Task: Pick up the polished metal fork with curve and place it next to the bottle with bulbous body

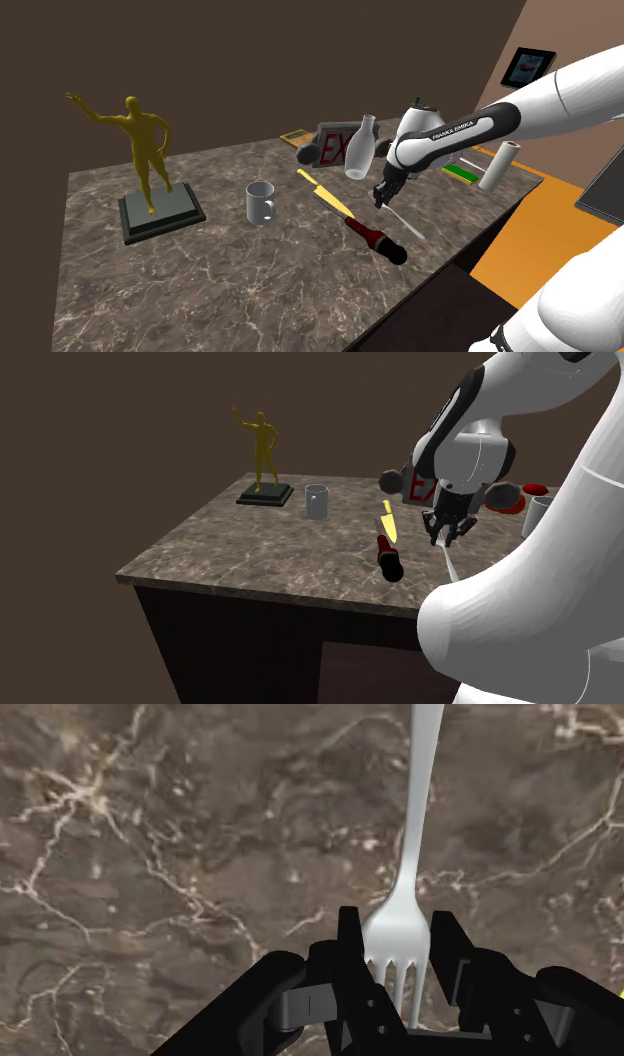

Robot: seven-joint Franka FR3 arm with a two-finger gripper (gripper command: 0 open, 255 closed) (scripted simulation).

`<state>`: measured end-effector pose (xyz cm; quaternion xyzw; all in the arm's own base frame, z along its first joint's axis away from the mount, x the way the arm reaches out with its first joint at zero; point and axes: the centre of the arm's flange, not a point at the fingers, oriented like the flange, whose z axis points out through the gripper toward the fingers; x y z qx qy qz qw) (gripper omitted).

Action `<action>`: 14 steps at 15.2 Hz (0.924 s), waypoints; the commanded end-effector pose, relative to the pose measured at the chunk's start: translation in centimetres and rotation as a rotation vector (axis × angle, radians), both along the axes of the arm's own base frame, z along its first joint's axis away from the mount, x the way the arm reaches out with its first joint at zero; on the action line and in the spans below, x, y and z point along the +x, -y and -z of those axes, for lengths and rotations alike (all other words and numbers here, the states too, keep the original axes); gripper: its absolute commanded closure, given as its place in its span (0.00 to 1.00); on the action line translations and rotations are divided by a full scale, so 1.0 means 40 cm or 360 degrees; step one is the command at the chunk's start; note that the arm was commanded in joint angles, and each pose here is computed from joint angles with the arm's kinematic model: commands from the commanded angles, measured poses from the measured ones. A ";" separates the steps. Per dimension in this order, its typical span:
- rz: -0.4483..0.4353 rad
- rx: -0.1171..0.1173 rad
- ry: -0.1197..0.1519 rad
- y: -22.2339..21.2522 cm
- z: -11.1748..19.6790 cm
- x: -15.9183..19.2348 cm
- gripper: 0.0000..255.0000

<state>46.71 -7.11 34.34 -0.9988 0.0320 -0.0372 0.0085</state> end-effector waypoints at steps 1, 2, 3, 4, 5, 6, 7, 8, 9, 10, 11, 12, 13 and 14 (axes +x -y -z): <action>0.0000 0.0000 0.0001 0.000 0.002 0.000 1.00; 0.0000 0.0000 0.0001 0.000 0.002 0.000 1.00; 0.0000 0.0000 0.0001 0.000 0.002 0.000 1.00; 0.0000 0.0000 0.0001 0.000 0.002 0.000 1.00; 0.0000 0.0000 0.0001 0.000 0.002 0.000 1.00; 0.0000 0.0000 0.0001 0.000 0.002 0.000 0.00; 0.0000 0.0000 0.0001 0.000 0.002 0.000 0.00; 0.0000 0.0000 0.0001 0.000 0.002 0.000 0.00; 0.0000 0.0000 0.0001 0.000 0.002 0.000 0.00; 0.0000 0.0000 0.0001 0.000 0.002 0.000 0.00; 0.0000 0.0000 0.0001 0.000 0.002 0.000 0.00; 0.0000 0.0000 0.0001 0.000 -0.031 -0.003 0.00; 0.0000 0.0000 0.0001 0.001 -0.064 -0.005 0.00; 0.0000 0.0000 0.0001 0.001 -0.097 -0.008 0.00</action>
